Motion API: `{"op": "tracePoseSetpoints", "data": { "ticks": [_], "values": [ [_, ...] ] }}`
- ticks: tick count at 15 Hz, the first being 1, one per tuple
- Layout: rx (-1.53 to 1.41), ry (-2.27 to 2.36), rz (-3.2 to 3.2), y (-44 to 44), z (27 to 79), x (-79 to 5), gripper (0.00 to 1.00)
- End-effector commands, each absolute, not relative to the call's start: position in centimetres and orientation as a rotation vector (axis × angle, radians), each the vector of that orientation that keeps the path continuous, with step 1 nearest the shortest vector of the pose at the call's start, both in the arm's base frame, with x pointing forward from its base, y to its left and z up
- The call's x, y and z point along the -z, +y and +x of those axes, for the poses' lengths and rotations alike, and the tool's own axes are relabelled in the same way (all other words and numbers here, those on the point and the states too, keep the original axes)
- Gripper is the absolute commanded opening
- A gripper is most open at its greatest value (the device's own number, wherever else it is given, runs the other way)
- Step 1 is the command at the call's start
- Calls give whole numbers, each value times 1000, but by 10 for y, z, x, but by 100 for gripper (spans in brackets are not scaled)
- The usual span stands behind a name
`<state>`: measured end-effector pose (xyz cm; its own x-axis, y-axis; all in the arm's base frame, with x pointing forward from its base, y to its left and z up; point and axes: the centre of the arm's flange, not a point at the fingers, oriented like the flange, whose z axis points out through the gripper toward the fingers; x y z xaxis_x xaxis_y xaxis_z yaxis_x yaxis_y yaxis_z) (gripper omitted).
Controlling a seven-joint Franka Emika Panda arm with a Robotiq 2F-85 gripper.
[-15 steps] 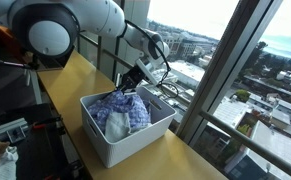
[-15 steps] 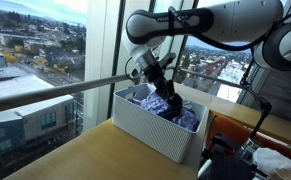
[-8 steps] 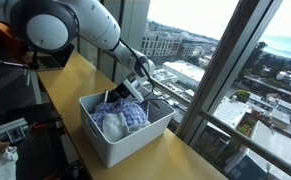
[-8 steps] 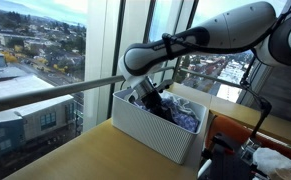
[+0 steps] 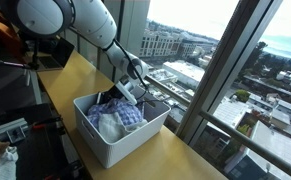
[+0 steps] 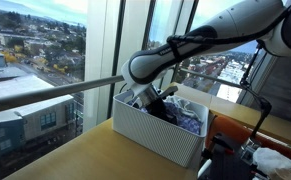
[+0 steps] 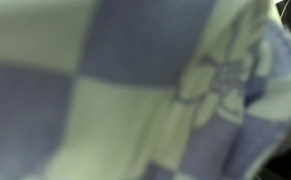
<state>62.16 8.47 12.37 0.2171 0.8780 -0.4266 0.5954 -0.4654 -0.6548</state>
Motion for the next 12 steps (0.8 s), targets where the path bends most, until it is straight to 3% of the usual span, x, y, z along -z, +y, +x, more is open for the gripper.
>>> {"op": "tracePoseSetpoints", "data": {
  "ticks": [1,8,12],
  "values": [
    [-1075,-1406,-2202,74,619,-166,46],
    [-846,-1627,-2543,52,707,-337,97],
    [-569,-1812,-2646,55,760,-405,100]
  ]
}}
